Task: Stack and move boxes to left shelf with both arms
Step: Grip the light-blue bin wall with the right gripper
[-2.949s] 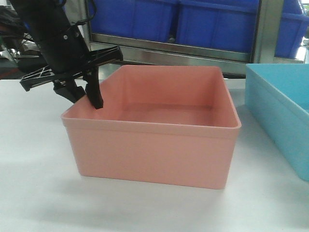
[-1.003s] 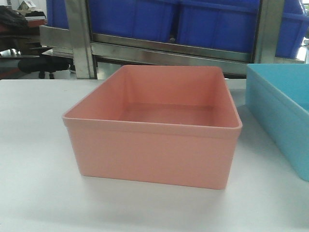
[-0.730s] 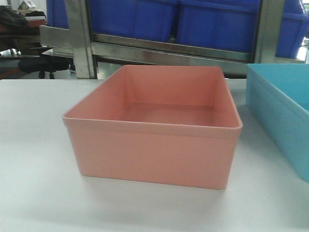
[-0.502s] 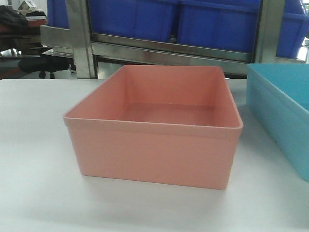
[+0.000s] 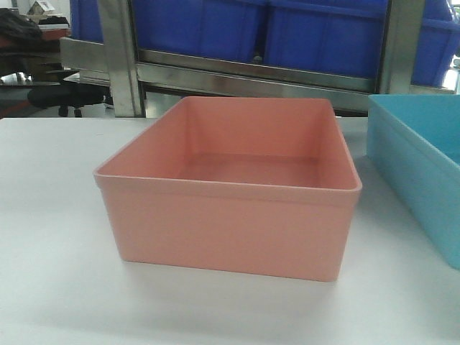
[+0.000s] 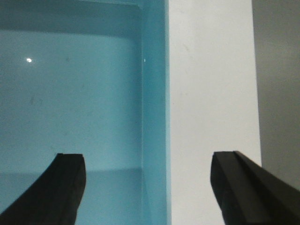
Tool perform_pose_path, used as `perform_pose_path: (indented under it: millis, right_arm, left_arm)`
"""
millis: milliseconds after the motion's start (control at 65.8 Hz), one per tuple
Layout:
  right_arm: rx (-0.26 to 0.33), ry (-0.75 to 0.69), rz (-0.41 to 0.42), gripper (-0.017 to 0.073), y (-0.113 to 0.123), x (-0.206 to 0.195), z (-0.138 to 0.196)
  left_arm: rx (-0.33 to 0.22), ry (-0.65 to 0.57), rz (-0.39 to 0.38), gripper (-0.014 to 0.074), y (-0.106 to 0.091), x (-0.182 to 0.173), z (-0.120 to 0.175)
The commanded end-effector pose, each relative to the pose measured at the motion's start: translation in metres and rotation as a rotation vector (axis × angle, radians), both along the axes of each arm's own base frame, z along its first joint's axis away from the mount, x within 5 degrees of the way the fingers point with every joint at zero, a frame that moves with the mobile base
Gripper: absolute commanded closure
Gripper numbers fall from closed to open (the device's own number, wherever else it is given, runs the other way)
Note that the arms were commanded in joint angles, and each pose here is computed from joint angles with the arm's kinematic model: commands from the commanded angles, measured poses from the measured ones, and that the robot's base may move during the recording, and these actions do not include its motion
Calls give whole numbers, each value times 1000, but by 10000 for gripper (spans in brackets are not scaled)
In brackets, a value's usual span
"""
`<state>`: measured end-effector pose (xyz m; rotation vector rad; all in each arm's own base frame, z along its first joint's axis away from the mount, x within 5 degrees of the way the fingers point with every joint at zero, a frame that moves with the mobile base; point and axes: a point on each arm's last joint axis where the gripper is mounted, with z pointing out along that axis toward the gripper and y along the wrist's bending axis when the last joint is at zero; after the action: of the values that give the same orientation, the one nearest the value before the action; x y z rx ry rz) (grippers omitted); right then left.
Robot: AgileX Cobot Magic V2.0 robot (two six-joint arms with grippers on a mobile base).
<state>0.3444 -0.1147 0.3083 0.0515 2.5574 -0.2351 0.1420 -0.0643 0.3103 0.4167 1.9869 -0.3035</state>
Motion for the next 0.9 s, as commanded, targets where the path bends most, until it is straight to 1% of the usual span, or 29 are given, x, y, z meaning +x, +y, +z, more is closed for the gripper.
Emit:
perform_pose_path:
  millis: [0,137,334,395,441,502,517,608,669,790,882]
  right_arm:
    - [-46,-97,9,-31,-6,10,11]
    - [-32,-34,8,-31,-14,27,-23]
    - [-17,7,-13,-18,-26,36,-49]
    - [-15,12,-14,45,-27,37,-52]
    - [-17,7,-14,116,-27,37,-52]
    - [-19,2,-14,257,-27,37,-51]
    - [-19,2,-14,326,-27,37,-51]
    - [-22,14,-12,526,-27,36,-52]
    - [-26,19,-10,491,-27,36,-52]
    - [-30,16,-9,503,-26,33,-46]
    - [-42,-18,-11,504,-25,28,-32]
  left_arm:
    - [-37,-94,9,598,0,2,15]
    - [-35,-91,9,598,0,2,15]
    - [-32,-82,8,598,0,2,14]
    - [-29,-76,7,598,0,2,14]
    - [-30,-68,7,598,0,1,13]
    - [-29,-64,6,598,0,1,13]
    - [-29,-62,6,598,0,1,13]
    - [-29,-58,5,598,0,1,12]
    - [-30,-57,6,598,0,1,12]
    - [-40,-53,6,598,0,1,12]
    - [-57,-46,8,598,-1,1,12]
